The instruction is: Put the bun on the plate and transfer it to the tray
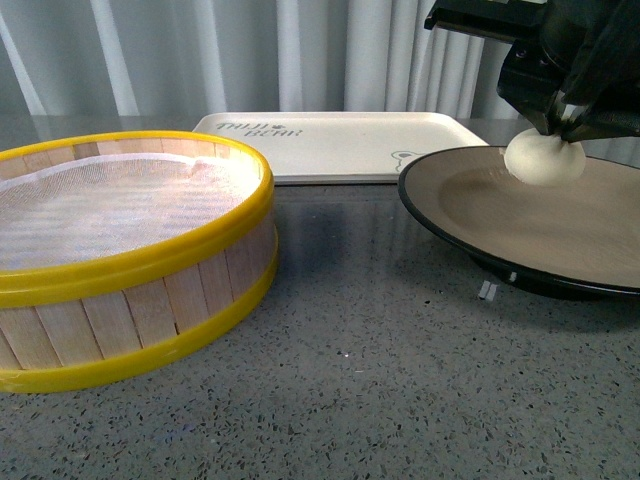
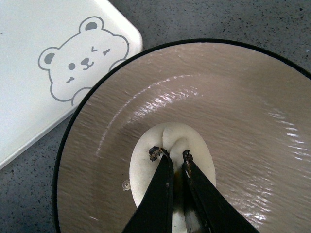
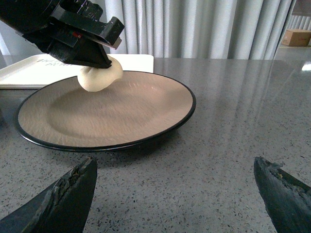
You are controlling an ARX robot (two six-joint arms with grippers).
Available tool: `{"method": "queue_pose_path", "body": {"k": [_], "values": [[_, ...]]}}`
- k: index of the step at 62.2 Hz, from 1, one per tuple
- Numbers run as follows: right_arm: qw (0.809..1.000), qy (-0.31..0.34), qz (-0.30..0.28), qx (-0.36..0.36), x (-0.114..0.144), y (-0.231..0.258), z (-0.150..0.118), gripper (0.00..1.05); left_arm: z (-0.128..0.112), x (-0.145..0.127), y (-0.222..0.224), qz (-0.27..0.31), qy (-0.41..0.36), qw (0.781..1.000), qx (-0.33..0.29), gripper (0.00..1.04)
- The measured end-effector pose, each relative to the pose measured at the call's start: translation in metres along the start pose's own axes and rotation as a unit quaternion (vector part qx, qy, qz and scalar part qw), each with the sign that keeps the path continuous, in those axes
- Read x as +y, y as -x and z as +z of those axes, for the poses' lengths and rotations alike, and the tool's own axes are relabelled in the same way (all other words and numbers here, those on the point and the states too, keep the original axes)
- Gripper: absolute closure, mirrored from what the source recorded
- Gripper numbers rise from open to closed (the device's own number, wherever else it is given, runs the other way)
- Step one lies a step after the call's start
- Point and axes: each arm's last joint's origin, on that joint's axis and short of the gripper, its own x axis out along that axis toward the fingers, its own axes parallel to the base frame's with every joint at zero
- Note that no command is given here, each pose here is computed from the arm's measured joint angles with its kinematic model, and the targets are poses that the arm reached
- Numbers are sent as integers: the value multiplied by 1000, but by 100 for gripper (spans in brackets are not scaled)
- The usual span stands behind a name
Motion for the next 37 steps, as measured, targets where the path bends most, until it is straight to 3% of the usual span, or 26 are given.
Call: {"method": "queue_pose_path", "body": {"k": [37], "values": [[1000,0,0,0,0,0,0,9,-8,-15,-8,-24,-11,999,21,101]]}}
